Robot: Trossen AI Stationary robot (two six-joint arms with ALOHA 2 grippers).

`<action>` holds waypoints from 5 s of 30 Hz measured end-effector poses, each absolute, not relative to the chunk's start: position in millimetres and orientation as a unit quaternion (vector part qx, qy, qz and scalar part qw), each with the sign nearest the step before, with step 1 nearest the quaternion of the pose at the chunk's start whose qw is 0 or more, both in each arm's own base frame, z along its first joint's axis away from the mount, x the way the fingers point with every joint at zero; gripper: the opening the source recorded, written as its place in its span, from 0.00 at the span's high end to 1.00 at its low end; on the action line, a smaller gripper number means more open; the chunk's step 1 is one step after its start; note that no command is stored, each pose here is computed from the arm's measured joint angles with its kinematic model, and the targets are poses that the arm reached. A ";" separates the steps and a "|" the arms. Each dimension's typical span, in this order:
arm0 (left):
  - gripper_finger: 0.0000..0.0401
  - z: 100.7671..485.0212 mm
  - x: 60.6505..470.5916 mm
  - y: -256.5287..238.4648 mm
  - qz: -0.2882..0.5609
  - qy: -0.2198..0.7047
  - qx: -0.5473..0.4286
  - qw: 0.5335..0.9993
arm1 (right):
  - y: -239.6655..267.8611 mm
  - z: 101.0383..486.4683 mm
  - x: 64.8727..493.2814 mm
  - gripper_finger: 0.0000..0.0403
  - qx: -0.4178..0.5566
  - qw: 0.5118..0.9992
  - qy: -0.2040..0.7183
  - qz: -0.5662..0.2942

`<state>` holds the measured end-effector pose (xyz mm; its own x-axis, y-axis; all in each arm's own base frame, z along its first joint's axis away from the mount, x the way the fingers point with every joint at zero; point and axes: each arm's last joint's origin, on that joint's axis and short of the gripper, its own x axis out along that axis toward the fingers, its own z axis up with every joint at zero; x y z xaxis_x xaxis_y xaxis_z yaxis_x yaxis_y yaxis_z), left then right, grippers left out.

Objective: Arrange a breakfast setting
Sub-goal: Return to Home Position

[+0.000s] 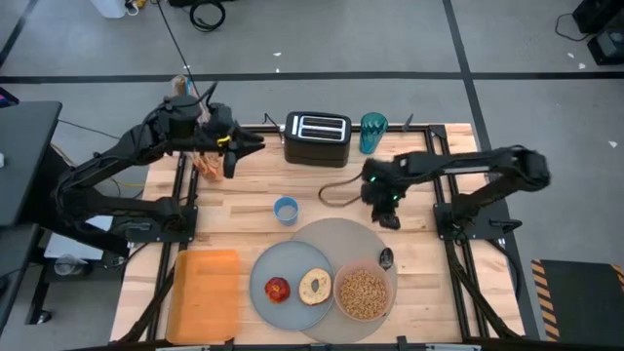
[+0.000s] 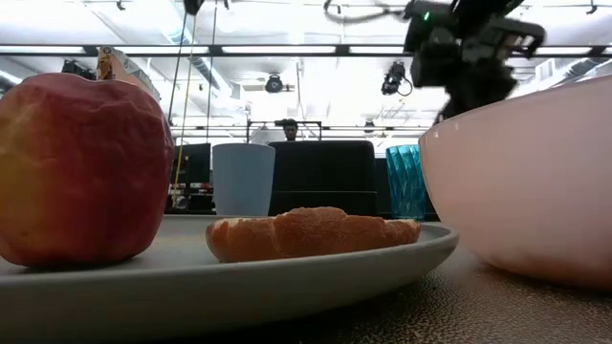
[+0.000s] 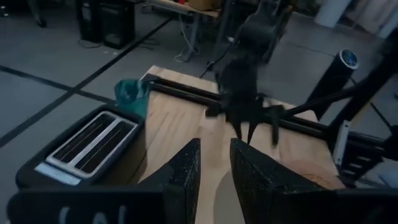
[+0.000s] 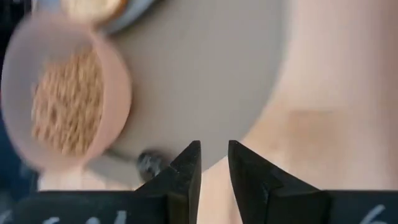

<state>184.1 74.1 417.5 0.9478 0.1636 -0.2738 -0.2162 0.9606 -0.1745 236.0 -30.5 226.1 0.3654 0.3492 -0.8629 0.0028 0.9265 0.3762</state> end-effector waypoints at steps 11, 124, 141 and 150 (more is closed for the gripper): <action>0.77 349.9 154.9 75.0 0.117 0.031 -0.194 0.974 | -49.0 286.0 181.5 0.91 0.168 0.923 0.337 -0.073; 0.90 170.6 97.2 3.0 0.089 -0.067 -0.397 0.911 | -35.3 169.3 91.0 0.96 0.399 0.906 -0.076 -0.119; 0.90 171.2 95.2 15.2 0.201 -0.070 -0.196 0.957 | -32.5 169.9 91.9 0.96 0.031 0.995 -0.026 -0.088; 0.90 174.9 94.9 15.2 0.214 -0.040 0.033 0.975 | -32.5 169.9 91.9 0.96 0.035 0.995 -0.027 -0.088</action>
<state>94.9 15.2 174.9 0.9050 0.4152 0.0930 -0.4205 0.9061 0.0468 91.9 -32.5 169.9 0.9830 -0.1775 0.0470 0.1738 0.9820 0.0742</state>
